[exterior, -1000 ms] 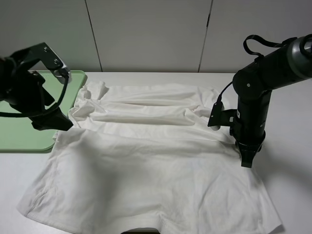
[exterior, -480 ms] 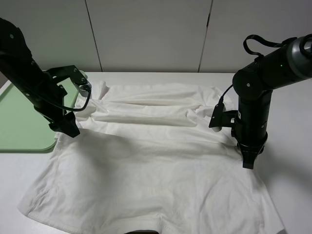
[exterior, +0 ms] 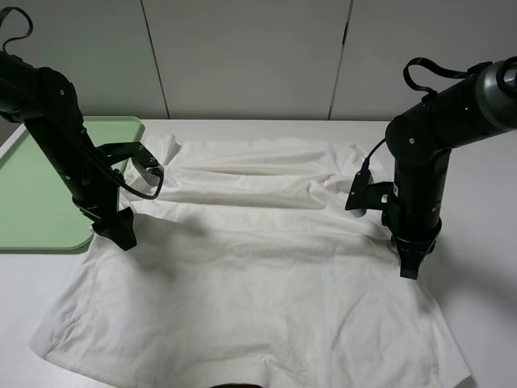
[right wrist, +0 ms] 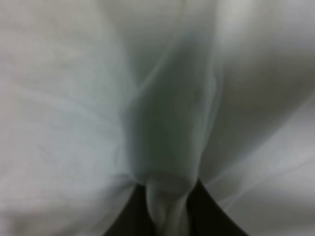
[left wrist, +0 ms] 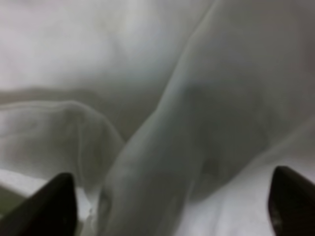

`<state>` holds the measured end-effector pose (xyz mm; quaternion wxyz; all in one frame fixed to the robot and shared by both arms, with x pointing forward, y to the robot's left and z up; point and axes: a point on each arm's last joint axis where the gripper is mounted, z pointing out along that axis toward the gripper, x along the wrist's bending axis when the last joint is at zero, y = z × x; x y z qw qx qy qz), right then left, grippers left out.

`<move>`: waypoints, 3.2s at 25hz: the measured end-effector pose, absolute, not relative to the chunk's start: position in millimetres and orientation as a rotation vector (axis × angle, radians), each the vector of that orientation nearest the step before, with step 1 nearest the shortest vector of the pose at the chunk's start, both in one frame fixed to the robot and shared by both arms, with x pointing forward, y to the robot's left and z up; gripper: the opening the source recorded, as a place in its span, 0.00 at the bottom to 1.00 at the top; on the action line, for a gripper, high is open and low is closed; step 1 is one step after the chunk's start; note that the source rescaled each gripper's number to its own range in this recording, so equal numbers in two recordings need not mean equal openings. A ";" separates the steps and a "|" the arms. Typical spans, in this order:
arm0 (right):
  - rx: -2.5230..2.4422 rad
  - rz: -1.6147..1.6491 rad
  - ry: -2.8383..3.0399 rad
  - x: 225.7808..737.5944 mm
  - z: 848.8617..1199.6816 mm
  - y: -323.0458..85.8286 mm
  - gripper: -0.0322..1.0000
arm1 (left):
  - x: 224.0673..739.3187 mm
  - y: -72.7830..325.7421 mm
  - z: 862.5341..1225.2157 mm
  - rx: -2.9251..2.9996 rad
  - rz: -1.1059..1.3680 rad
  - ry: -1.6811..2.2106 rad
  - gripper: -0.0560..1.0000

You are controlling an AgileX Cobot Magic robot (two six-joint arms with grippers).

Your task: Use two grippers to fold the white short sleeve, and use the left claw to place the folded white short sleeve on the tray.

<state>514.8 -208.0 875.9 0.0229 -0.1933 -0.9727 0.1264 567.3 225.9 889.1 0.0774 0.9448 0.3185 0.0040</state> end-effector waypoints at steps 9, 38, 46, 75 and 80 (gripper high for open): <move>-0.599 0.372 -3.030 516.4 875.6 -207.1 0.06 | 563.5 225.9 888.5 2.848 -0.058 0.954 0.14; -0.810 -0.176 -3.758 489.7 1064.2 -228.4 0.06 | 505.8 230.3 1093.2 2.389 0.687 0.791 0.07; -0.867 -0.702 -4.112 388.4 1166.4 -268.4 0.06 | 411.8 219.3 1175.1 2.206 1.007 0.416 0.07; -0.707 0.386 -3.750 593.6 1026.1 -225.1 0.06 | 595.4 176.0 1014.5 2.977 0.971 0.364 0.06; -0.627 0.461 -3.766 602.0 1013.9 -225.1 0.06 | 606.3 173.5 1017.3 2.878 1.128 0.354 0.06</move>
